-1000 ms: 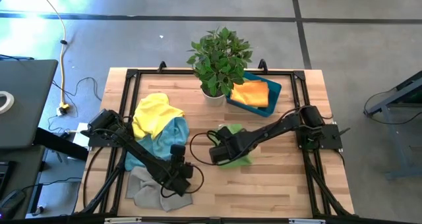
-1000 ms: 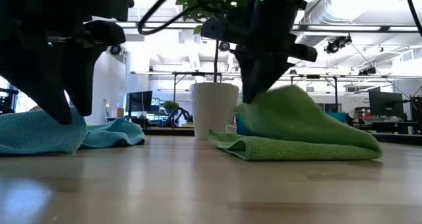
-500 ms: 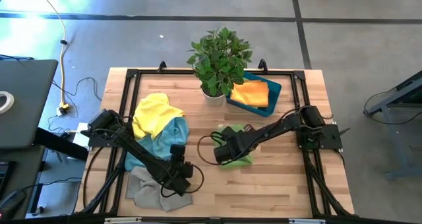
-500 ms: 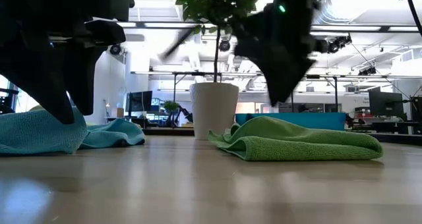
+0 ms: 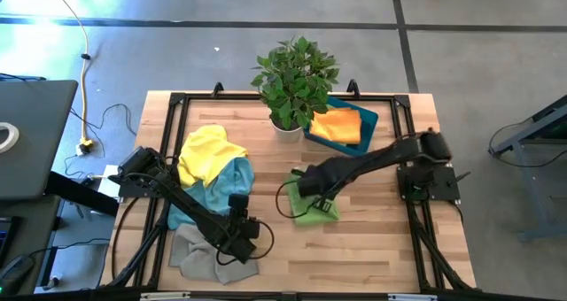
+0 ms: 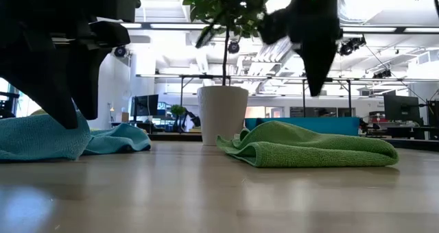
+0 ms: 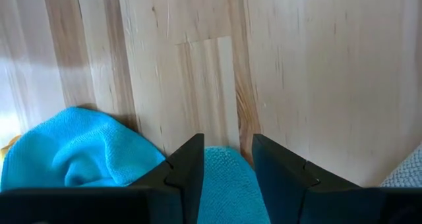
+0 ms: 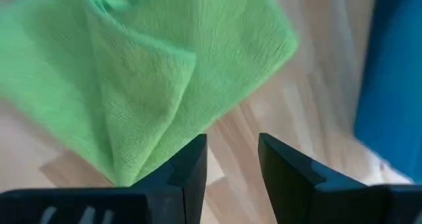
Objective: Fold microfiber towels
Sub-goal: Fold the green towel
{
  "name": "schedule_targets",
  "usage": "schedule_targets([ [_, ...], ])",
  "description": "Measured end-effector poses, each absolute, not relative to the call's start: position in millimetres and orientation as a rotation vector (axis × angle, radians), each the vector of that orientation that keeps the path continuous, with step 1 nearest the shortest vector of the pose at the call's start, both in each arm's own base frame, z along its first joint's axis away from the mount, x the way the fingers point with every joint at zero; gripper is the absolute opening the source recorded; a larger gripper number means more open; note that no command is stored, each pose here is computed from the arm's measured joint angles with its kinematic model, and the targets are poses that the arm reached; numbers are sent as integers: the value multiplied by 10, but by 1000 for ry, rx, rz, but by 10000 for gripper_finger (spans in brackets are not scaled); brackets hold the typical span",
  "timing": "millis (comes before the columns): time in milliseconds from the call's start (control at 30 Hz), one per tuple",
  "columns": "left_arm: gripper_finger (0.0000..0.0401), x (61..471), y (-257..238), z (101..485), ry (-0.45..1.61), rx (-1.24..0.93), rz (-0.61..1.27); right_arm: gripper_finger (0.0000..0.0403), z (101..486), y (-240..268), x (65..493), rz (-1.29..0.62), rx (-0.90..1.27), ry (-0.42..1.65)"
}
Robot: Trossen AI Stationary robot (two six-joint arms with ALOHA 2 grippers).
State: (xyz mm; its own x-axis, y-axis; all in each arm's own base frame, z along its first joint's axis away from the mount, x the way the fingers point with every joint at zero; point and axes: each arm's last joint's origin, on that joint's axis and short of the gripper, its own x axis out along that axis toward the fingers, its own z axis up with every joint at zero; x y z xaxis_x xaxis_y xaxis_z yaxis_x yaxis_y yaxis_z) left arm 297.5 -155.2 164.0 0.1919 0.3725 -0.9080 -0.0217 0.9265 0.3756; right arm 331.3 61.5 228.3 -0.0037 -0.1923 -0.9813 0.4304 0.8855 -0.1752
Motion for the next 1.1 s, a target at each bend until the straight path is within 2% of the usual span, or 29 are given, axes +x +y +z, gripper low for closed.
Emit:
schedule_targets([
  [100,119,2981,-1540,1640,1354,296,294,130,2311,564,3264,-412,276,1301],
  [333,119,2989,-1532,1640,1349,286,303,130,1923,518,2994,-278,378,1029],
  [500,119,2999,-1538,1640,1339,280,299,136,1671,490,2831,-240,398,998],
  [800,119,3052,-1454,1640,1336,253,320,176,1468,476,2727,-191,398,989],
  [933,119,3088,-1422,1640,1321,235,326,176,1451,480,2729,-174,408,962],
  [1100,119,3094,-1409,1640,1323,232,329,166,1531,567,2821,2,467,865],
])
